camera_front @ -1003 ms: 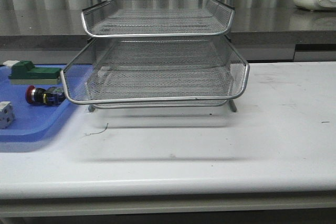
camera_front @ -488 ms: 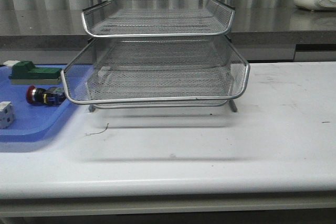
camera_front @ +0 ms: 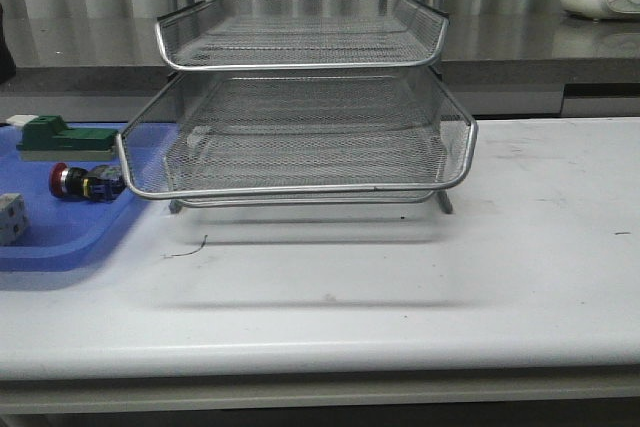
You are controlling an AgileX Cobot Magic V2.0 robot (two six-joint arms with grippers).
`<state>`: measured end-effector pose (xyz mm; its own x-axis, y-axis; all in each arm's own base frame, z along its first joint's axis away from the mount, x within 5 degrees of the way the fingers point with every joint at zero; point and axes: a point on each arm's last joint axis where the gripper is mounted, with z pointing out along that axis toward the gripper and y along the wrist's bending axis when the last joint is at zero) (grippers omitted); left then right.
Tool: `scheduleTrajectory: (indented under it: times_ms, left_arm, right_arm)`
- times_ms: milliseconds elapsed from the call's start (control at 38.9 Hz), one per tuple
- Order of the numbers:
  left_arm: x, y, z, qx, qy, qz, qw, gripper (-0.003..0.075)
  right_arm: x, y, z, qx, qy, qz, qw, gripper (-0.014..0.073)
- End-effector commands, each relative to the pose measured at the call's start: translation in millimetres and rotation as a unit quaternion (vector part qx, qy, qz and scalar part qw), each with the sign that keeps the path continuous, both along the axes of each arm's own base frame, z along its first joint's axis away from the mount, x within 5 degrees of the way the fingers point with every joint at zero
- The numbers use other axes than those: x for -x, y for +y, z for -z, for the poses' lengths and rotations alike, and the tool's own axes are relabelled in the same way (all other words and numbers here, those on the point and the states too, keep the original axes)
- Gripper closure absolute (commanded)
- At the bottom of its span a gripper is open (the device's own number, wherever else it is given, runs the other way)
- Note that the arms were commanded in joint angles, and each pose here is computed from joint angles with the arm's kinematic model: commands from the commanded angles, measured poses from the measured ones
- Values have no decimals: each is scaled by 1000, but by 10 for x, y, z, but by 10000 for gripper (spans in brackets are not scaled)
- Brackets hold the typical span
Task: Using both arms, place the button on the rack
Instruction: 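Lower the left gripper onto the red push button and grasp it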
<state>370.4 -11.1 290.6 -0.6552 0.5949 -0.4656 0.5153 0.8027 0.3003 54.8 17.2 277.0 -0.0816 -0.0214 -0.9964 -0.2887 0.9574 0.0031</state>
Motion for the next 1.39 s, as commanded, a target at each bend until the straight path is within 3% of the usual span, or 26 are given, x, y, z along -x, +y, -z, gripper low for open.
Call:
scheduleTrajectory:
  times_ms: [0,103,437,694,1363]
  left_arm:
    - [-194,-40,-151,12,-22,15,1000,91]
    - [-464,-99,80,27,34,45,998,91]
    - [-1011,-230,493,25,84,83,993,91]
    - [-1045,-465,623,17,99,118,988,91]
    - [-1161,-483,888,17,124,119,985,91]
  right_arm:
    - [0,-5,-159,-13,-51,2,999,657]
    - [0,-5,-159,-13,-51,2,999,657]
    - [0,-5,-159,-13,-51,2,999,657]
    - [0,-5,-159,-13,-51,2,999,657]
    - [0,-5,-159,-13,-50,2,999,657]
